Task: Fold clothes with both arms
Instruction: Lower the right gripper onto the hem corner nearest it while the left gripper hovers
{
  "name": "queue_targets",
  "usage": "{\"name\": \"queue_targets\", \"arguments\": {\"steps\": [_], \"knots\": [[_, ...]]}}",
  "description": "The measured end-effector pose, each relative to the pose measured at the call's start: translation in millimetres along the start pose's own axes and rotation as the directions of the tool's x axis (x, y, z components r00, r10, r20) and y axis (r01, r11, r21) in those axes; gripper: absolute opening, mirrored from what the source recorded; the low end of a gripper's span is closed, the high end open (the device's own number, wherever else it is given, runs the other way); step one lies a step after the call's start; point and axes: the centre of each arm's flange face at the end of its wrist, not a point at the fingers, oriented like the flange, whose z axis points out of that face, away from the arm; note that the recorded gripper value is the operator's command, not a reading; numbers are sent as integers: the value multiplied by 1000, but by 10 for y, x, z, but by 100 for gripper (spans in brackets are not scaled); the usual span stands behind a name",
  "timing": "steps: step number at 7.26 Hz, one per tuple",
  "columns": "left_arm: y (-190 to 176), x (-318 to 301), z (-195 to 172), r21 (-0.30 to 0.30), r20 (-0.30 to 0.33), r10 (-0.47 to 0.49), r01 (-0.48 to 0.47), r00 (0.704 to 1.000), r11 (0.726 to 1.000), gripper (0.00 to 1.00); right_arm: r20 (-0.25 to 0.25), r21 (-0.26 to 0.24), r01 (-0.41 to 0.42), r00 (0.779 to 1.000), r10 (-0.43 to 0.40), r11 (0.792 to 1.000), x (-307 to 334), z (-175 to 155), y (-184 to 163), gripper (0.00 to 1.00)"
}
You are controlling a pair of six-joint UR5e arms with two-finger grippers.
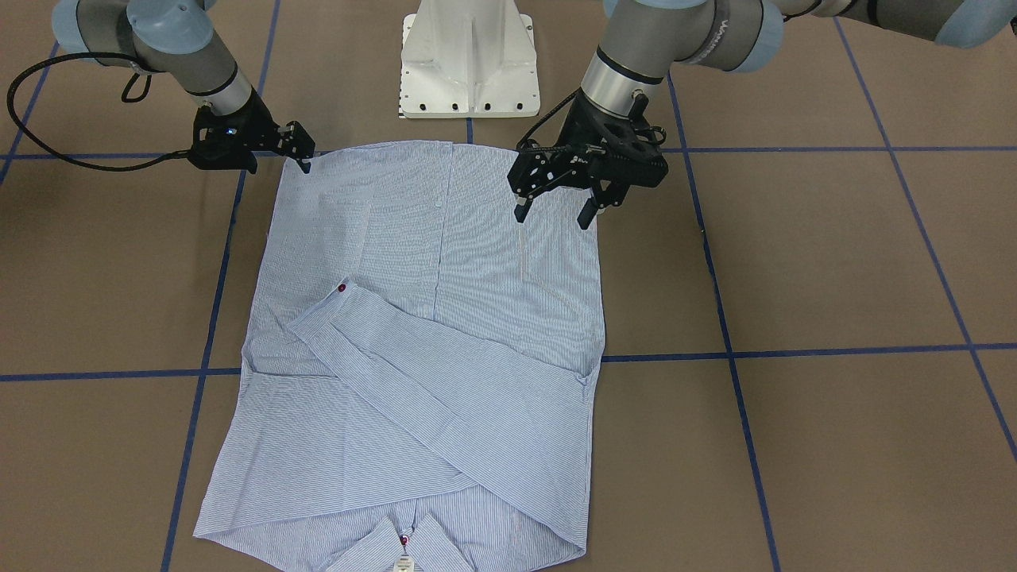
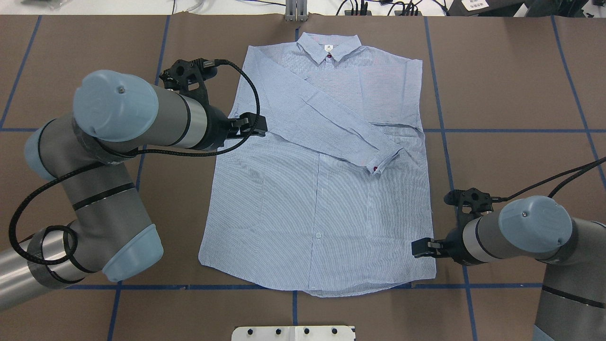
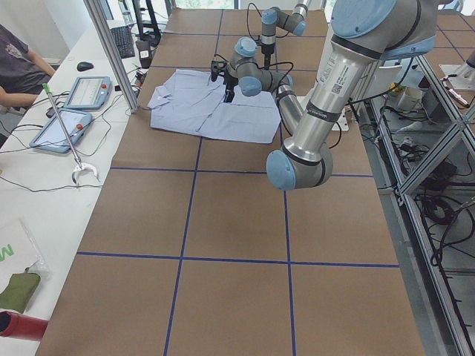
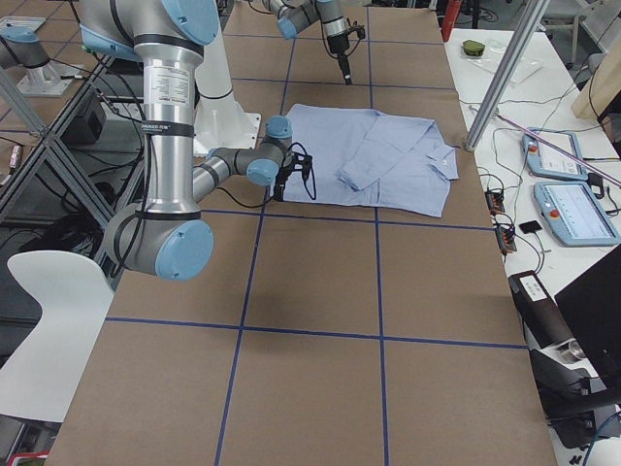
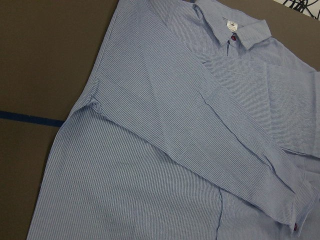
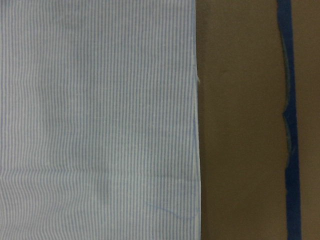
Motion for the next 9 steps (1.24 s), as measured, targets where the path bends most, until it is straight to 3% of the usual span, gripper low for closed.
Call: {"name": "queue_targets", "arguments": {"steps": [2,4,6,9], "knots": [[1,11,-18,1,-3,0,0,1000,1000,100,-15,-20,8,1000,-9,1000,-1,102,73,89],[2,19,-31,2,-5,1,-1,1000,1000,100,-19,-32,16,1000,-16,999,-22,157,122,66],[5,28,-40,2,3,-1,1,1000,1000,100,-22,-37,18,1000,-19,999,-28,180,140,60],[10,33,-53,3,5,-1,1,1000,1000,100,-22,-43,21,1000,-22,999,-34,202,159,60]]}}
